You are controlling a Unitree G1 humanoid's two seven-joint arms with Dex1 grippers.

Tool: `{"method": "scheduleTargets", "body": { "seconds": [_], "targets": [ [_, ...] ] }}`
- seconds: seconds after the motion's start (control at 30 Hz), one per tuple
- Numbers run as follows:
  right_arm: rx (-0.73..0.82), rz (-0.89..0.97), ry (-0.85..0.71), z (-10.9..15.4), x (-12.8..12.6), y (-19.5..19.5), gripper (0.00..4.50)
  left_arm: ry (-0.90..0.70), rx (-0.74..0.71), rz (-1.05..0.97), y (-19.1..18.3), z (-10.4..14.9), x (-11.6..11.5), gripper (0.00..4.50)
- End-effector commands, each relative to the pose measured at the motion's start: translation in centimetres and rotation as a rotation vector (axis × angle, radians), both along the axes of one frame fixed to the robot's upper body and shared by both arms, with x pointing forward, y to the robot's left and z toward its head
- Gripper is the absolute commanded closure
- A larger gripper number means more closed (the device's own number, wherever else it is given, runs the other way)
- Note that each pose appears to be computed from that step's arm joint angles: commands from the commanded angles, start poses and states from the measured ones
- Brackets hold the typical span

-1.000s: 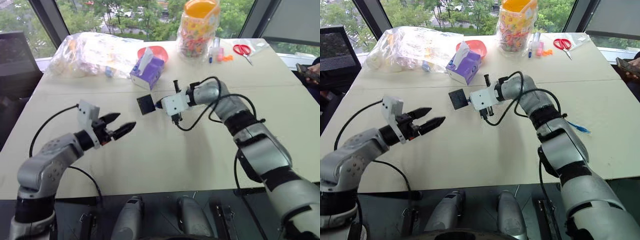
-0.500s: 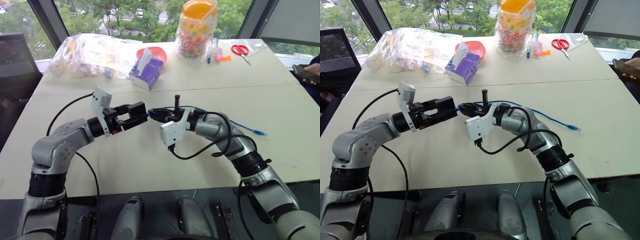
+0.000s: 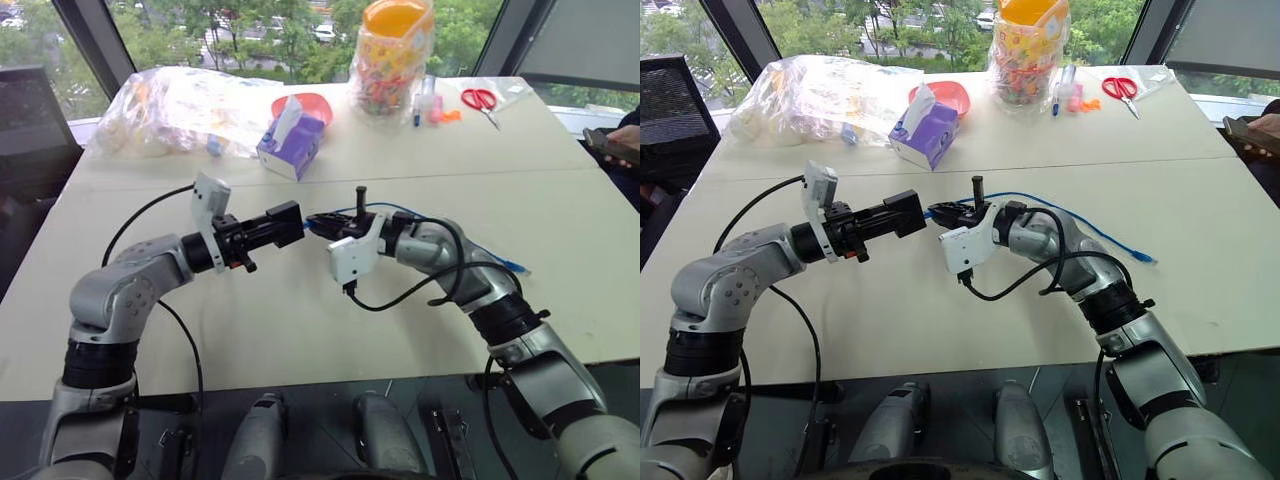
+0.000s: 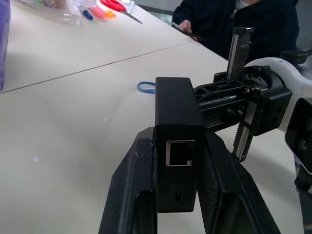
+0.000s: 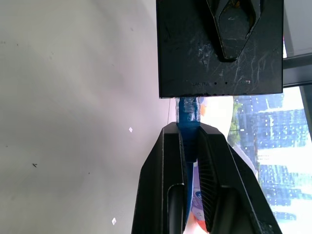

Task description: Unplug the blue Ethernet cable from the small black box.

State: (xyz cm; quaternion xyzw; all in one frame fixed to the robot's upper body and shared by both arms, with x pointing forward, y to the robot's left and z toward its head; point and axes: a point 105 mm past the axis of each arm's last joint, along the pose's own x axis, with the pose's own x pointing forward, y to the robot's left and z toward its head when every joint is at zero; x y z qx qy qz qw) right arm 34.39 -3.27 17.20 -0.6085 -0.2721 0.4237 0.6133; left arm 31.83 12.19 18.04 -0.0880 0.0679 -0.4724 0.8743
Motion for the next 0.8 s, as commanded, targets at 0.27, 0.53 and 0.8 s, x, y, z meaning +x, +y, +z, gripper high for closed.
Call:
{"method": "scheduleTargets", "body": {
  "seconds": [0.27, 0.53, 0.8],
  "targets": [
    [0.066, 0.09, 0.185, 2.1, -0.5, 0.3, 1.25, -0.013, 0.034, -0.023, 0.5, 0.2, -0.7, 4.03],
    [0.17, 0.217, 0.954, 3.7, -1.5, -1.5, 0.23, 0.016, 0.075, -0.146, 1.0, 0.6, -2.3, 4.03],
    [0.334, 0.223, 1.494, 3.8, -1.0, -1.2, 0.23, -0.038, 0.094, -0.194, 1.0, 2.1, -2.8, 4.03]
  ]
}}
